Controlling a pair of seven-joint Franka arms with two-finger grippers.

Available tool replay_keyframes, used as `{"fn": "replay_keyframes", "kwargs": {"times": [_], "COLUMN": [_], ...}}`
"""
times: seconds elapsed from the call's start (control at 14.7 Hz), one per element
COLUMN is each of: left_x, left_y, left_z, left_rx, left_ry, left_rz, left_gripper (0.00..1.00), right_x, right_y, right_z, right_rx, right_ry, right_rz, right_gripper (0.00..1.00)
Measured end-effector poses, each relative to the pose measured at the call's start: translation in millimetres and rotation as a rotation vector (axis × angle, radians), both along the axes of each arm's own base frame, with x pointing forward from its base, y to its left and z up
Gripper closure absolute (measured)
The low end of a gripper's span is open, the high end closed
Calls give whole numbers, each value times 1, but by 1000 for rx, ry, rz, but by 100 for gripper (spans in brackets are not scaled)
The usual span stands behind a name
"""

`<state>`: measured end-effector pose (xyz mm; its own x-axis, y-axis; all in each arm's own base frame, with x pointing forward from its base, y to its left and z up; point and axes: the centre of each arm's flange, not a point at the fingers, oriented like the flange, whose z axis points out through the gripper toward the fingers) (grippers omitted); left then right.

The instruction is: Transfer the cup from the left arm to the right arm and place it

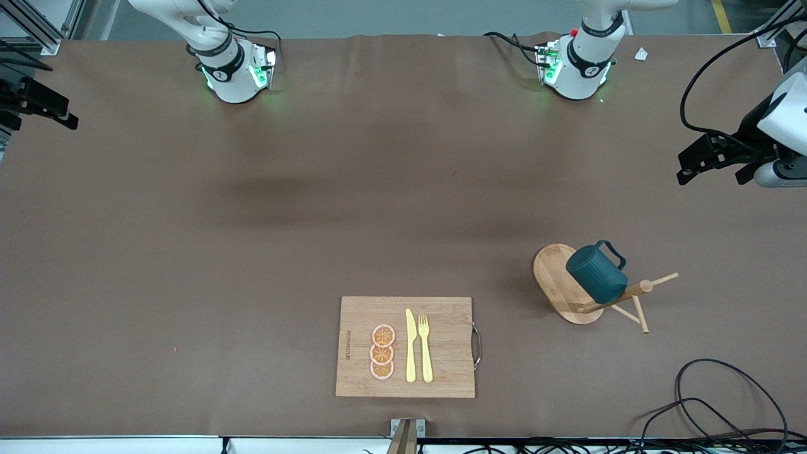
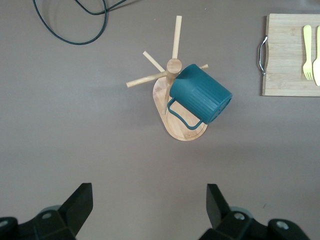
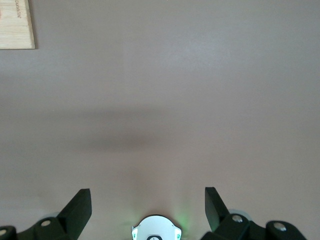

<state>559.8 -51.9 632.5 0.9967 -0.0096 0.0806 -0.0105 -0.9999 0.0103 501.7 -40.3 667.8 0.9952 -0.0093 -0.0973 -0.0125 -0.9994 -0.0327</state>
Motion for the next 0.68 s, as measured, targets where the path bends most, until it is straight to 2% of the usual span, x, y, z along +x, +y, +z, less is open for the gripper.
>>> {"fn": "replay_keyframes", "kwargs": {"times": [0.41,0.68], "left_x": [0,2], "left_y": [0,-1], "left_z": [0,-7], "left_rx": [0,2], "left_ry": [1,23], "left_rz": [-1,-2], "left_gripper": [0,0], "right_x": [0,0], "right_y": [0,-1], "right_z": [0,0], "right_rx": [2,2], "right_ry": [0,1], "right_rz": [-1,-3], "right_gripper": [0,0]}}
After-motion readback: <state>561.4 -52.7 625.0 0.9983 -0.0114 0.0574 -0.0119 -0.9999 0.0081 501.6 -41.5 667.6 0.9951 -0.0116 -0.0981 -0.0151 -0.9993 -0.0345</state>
